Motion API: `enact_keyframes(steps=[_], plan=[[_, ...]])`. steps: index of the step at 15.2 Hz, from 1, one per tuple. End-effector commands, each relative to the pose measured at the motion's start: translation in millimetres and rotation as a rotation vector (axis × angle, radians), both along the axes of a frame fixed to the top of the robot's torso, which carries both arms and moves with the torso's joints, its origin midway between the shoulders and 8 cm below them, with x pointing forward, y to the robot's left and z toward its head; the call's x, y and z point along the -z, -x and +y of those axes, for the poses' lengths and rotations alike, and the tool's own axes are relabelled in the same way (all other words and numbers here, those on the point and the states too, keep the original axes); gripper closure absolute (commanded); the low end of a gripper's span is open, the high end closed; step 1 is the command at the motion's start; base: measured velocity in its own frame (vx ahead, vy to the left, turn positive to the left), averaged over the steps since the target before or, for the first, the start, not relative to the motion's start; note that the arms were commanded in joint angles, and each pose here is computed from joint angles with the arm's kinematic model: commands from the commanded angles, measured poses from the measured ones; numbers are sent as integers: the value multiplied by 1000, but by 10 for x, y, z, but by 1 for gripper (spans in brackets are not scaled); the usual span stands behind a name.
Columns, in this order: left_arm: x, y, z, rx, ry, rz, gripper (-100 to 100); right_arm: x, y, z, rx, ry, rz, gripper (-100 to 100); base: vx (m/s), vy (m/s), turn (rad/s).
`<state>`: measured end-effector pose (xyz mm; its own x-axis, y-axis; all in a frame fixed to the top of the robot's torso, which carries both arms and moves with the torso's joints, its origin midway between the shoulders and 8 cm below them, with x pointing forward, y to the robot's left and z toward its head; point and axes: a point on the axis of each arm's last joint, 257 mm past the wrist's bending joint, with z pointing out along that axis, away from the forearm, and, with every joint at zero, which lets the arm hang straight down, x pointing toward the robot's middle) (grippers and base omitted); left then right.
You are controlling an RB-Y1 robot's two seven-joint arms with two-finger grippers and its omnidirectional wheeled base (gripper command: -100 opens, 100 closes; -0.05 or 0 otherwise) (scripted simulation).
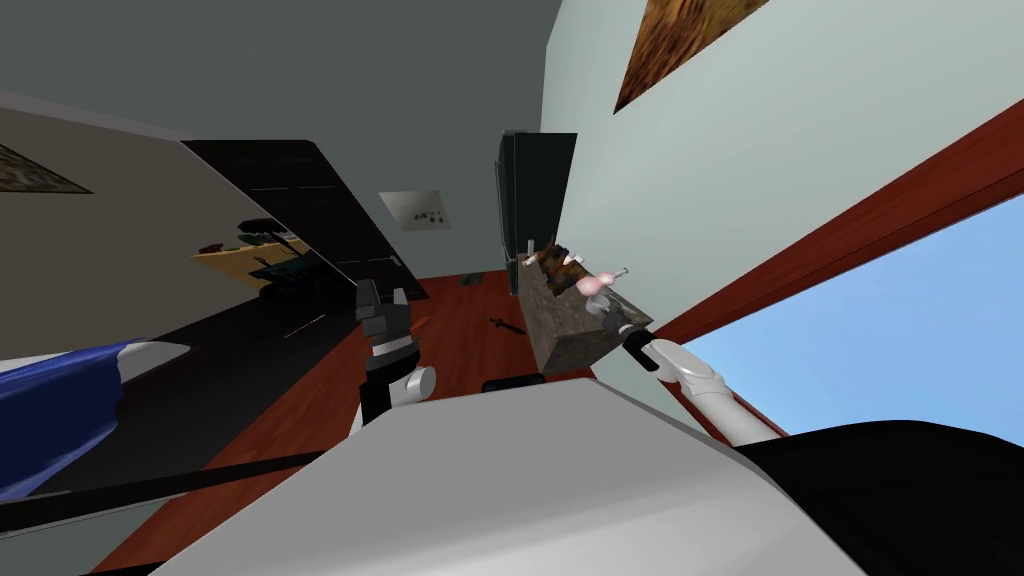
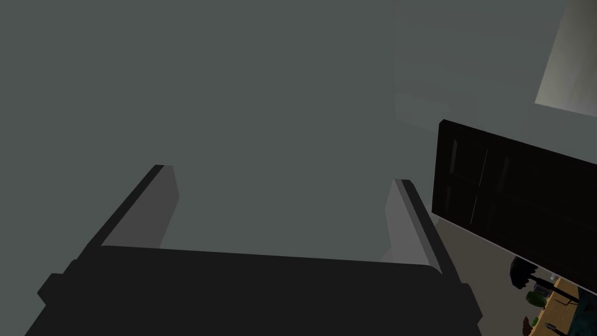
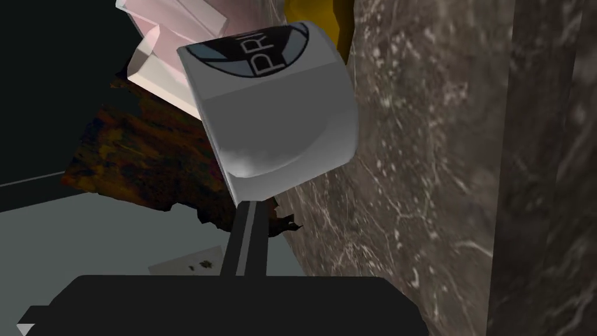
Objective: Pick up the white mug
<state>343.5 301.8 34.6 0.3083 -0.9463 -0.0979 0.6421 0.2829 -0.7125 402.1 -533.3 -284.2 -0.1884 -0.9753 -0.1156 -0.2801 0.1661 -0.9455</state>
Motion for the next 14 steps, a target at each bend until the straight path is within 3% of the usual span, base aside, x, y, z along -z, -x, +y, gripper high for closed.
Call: enact_keyframes(steps=[1, 2, 3, 8, 9, 11, 13, 14], plan=[[0, 0, 0, 0, 0, 0, 0, 0, 0, 0, 0, 0, 0, 100, 0, 0, 0], [0, 0, 0, 0, 0, 0, 0, 0, 0, 0, 0, 0, 0, 100, 0, 0, 0], [0, 0, 0, 0, 0, 0, 0, 15, 31, -154, 22, 4, 15, -100, -6, -12, 129], [0, 0, 0, 0, 0, 0, 0, 8, 89, -456, 62, 19, 41, -100, -20, -34, 142], [0, 0, 0, 0, 0, 0, 0, 11, 61, -384, 52, 16, 34, -100, -16, -18, 48], [0, 0, 0, 0, 0, 0, 0, 41, 57, -555, 96, 17, 37, -100, -18, -14, 253], [0, 0, 0, 0, 0, 0, 0, 22, 47, -536, 89, 17, 37, -100, -15, -22, 138], [0, 0, 0, 0, 0, 0, 0, 28, 57, -490, 78, 17, 37, 100, 4, -6, -157]])
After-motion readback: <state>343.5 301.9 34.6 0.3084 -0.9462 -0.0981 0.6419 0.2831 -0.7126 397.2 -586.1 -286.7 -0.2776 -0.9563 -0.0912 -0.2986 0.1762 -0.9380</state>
